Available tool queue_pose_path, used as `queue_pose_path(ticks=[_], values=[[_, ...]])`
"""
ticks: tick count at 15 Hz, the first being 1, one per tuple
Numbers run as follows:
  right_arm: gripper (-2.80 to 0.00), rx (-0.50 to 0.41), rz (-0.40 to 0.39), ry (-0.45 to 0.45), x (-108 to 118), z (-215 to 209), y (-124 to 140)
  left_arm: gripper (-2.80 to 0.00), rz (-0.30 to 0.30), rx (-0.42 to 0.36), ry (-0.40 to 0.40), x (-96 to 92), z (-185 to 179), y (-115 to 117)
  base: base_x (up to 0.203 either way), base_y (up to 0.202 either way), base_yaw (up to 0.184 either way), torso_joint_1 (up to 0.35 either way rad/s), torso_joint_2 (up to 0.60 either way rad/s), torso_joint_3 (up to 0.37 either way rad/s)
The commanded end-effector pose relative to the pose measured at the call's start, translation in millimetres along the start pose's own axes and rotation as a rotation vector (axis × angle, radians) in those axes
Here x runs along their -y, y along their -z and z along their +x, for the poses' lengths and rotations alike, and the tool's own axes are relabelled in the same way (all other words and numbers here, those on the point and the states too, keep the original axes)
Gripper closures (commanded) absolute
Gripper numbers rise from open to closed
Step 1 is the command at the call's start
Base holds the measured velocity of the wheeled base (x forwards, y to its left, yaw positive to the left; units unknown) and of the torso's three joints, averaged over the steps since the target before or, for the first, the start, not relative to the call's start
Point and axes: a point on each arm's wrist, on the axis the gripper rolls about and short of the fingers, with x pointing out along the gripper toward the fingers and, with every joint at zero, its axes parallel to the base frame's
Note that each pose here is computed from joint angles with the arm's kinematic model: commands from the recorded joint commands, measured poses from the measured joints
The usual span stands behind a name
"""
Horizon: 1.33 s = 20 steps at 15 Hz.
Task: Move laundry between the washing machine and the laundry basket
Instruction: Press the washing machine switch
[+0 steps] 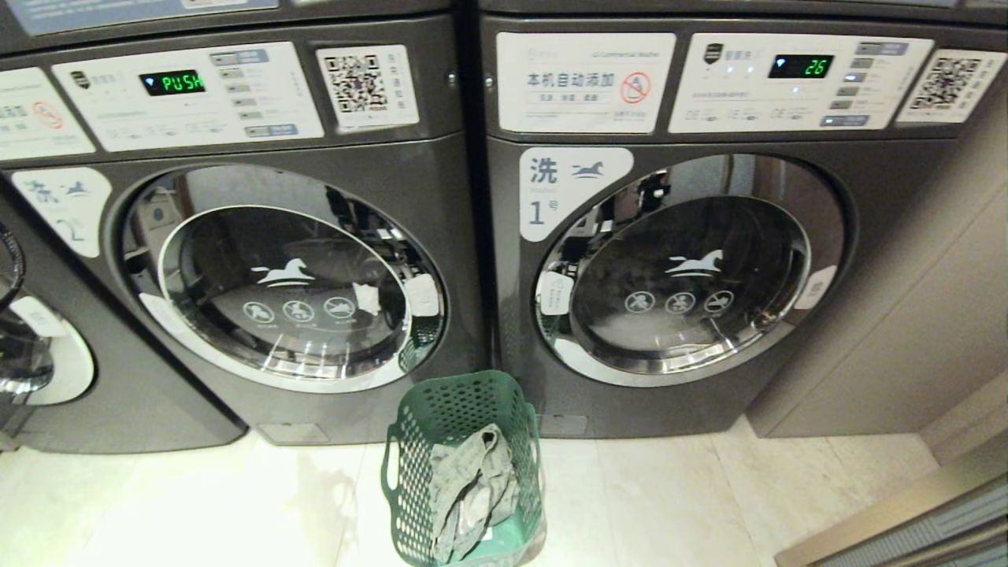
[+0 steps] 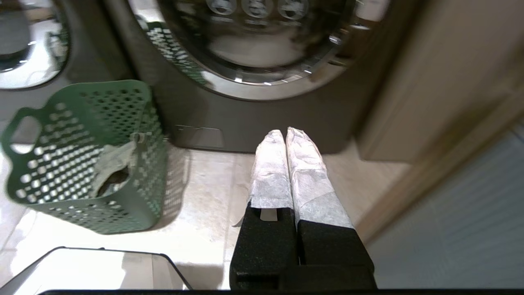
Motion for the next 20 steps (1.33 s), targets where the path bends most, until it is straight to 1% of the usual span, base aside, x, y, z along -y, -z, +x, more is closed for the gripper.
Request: queue_pose_path(ticks=[1, 4, 5, 7, 8, 10, 12, 14, 15, 17, 18, 19, 20], values=[[0.0, 0.0, 0.0, 0.0, 0.0, 0.0, 0.0, 0.0, -0.003, 0.01, 0.058, 2.4, 1.0, -1.0, 0.001, -0.011, 0.176, 0.001, 0.0, 0.001], [0.0, 0.0, 0.0, 0.0, 0.0, 0.0, 0.0, 0.0, -0.007, 0.015, 0.24, 14.8, 1.3, -0.1, 0.002, -0.01, 0.158, 0.002, 0.0, 0.002], [0.0, -0.001, 0.0, 0.0, 0.0, 0.1, 0.0, 0.0, -0.008, 0.011, 0.283, 21.5, 2.8, 0.9, -0.001, -0.007, 0.095, 0.007, 0.0, -0.002], [0.0, 0.0, 0.0, 0.0, 0.0, 0.0, 0.0, 0.0, -0.019, 0.03, 0.322, 33.4, 11.7, -5.2, 0.0, 0.0, 0.0, 0.0, 0.0, 0.0], [0.0, -0.001, 0.0, 0.0, 0.0, 0.1, 0.0, 0.0, -0.027, 0.04, 0.352, 41.5, 14.5, -8.3, 0.0, 0.0, 0.0, 0.0, 0.0, 0.0], [0.0, -0.001, 0.0, 0.0, 0.0, 0.1, 0.0, 0.0, -0.052, 0.073, 0.435, 65.5, 20.2, -18.4, 0.0, 0.0, 0.0, 0.0, 0.0, 0.0], [0.0, 0.0, 0.0, 0.0, 0.0, 0.0, 0.0, 0.0, -0.077, 0.109, 0.495, 90.3, 29.0, -28.8, 0.0, 0.0, 0.0, 0.0, 0.0, 0.0], [0.0, -0.001, 0.0, 0.0, 0.0, 0.1, 0.0, 0.0, -0.097, 0.15, 0.527, 110.5, 39.8, -39.4, 0.0, 0.0, 0.0, 0.0, 0.0, 0.0], [0.0, 0.0, 0.0, 0.0, 0.0, 0.0, 0.0, 0.0, -0.102, 0.167, 0.529, 119.7, 47.1, -43.0, 0.0, 0.0, 0.0, 0.0, 0.0, 0.0], [0.0, 0.0, 0.0, 0.0, 0.0, 0.0, 0.0, 0.0, -0.118, 0.168, 0.524, 144.7, 55.4, -41.2, 0.0, 0.0, 0.0, 0.0, 0.0, 0.0], [0.0, 0.0, 0.0, 0.0, 0.0, 0.0, 0.0, 0.0, -0.115, 0.16, 0.514, 154.1, 57.6, -38.0, 0.0, 0.0, 0.0, 0.0, 0.0, 0.0], [0.0, -0.001, 0.0, 0.0, 0.0, 0.1, 0.0, 0.0, -0.113, 0.166, 0.513, 163.1, 54.9, -40.5, 0.0, 0.0, 0.0, 0.0, 0.0, 0.0], [0.0, 0.0, 0.0, 0.0, 0.0, 0.0, 0.0, 0.0, -0.096, 0.163, 0.503, 166.1, 54.1, -40.3, 0.0, 0.0, 0.0, 0.0, 0.0, 0.0]])
